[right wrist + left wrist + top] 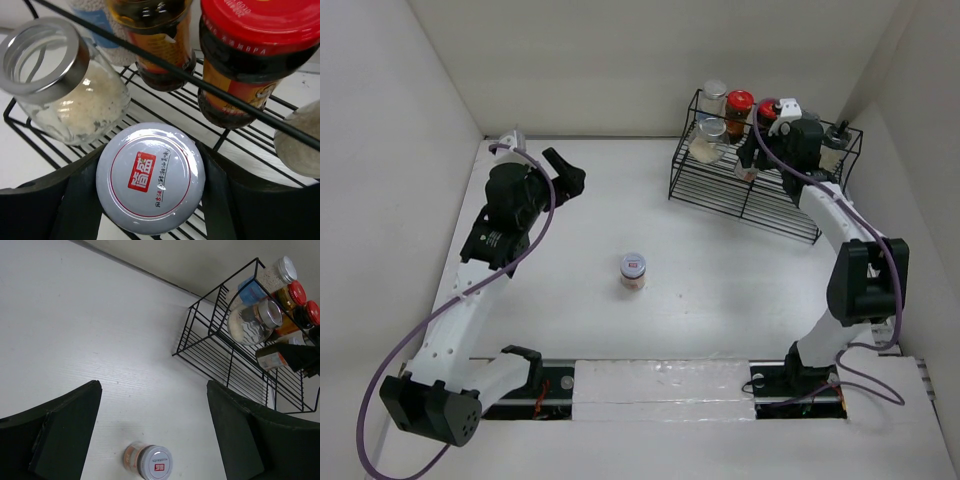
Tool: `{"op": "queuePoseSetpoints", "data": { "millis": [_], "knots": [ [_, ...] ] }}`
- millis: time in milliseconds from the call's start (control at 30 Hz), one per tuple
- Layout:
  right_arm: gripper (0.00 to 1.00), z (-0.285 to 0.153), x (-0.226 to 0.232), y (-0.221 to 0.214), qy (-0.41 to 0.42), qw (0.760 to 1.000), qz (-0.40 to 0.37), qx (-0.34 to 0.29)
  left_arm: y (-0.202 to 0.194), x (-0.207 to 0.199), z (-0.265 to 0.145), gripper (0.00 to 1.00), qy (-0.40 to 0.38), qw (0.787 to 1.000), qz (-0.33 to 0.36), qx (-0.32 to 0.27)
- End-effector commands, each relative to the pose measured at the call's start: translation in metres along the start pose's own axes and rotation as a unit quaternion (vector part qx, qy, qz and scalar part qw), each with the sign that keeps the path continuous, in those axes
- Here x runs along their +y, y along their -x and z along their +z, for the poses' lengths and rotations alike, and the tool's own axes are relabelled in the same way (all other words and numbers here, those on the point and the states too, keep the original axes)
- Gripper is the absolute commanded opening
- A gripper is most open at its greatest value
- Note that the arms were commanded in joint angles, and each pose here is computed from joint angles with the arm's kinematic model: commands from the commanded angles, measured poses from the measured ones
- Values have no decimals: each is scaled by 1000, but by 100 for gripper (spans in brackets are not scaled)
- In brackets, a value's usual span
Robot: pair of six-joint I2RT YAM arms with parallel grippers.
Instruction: Organize the condiment bottles
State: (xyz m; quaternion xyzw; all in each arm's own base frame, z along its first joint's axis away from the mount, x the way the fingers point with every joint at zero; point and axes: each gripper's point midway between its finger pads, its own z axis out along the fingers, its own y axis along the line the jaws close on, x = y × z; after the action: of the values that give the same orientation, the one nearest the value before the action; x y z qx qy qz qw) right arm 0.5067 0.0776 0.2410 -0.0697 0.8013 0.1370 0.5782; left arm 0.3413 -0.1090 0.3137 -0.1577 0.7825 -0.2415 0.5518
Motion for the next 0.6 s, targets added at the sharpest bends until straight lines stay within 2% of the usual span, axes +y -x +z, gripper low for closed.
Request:
{"op": "queuePoseSetpoints", "data": {
  "millis": [0,167,267,433,567],
  "knots": [
    [53,-5,1,72,-7,996,-25,-83,16,-15,-1,83,-31,999,7,-24],
    [58,15,7,62,-8,997,-36,-68,15,-16,-1,84,-35,999,12,-21],
    [70,18,5,63,-35,996,-46,-63,15,-16,-1,84,-35,999,12,-21],
    [94,8,19,74,-25,995,-55,-74,15,-16,-1,85,-35,999,12,-21],
    [97,-19,19,96,-43,992,-57,-103,14,-17,-1,85,-39,999,12,-19]
  ]
}}
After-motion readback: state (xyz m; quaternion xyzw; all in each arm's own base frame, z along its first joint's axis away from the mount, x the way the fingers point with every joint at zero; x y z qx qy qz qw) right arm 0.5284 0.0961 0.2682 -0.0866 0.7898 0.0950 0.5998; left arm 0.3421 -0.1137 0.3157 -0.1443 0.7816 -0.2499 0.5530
